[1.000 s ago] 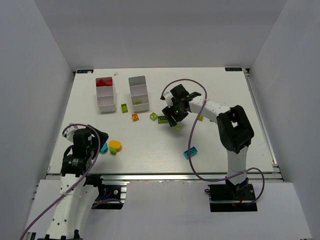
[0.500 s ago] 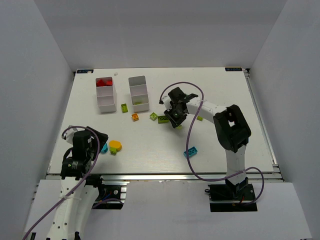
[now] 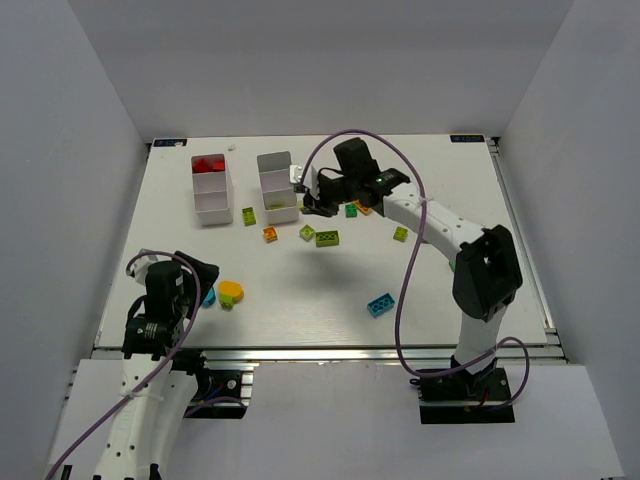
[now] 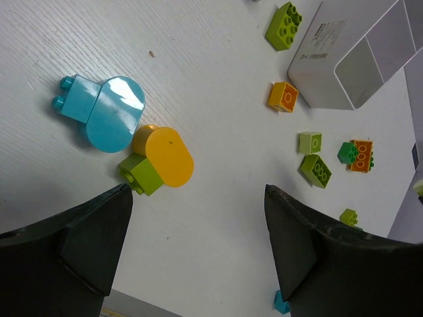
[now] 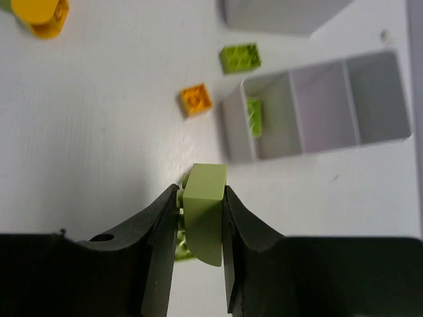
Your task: Sort the legos into containers by color
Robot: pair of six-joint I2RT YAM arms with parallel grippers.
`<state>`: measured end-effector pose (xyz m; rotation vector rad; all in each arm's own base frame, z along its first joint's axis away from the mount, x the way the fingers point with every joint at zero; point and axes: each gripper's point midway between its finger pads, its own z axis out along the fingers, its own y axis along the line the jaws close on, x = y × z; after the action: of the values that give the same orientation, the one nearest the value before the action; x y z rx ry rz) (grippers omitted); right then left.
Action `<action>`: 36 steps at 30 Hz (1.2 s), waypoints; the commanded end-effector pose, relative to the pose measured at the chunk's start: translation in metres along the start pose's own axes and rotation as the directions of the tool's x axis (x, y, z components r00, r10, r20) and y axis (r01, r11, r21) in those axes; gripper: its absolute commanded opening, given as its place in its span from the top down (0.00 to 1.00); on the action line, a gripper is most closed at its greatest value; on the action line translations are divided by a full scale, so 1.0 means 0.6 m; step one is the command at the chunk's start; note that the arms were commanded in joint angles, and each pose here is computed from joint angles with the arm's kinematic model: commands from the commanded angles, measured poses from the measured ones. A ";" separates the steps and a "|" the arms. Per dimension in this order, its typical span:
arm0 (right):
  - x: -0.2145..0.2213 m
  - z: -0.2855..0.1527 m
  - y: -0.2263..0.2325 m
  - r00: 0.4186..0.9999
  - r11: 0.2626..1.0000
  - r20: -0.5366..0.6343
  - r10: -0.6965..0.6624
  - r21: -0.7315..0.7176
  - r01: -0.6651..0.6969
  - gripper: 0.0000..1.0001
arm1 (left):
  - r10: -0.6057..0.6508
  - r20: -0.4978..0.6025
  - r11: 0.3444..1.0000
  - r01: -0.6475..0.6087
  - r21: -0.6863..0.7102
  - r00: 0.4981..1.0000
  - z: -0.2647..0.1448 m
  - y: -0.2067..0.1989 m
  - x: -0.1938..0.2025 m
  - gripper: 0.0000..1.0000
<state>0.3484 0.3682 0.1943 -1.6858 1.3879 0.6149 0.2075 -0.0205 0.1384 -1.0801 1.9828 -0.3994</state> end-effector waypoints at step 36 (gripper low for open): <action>-0.005 0.197 -0.131 0.977 0.963 0.108 -0.183 0.218 0.156 0.36 | -0.034 -0.025 0.996 0.036 0.082 0.999 -0.015 -0.008 0.016 0.10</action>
<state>0.4296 0.4634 0.1343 -1.5979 1.2239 0.4856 0.1975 -0.0276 0.1403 -1.0812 1.9535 -0.4772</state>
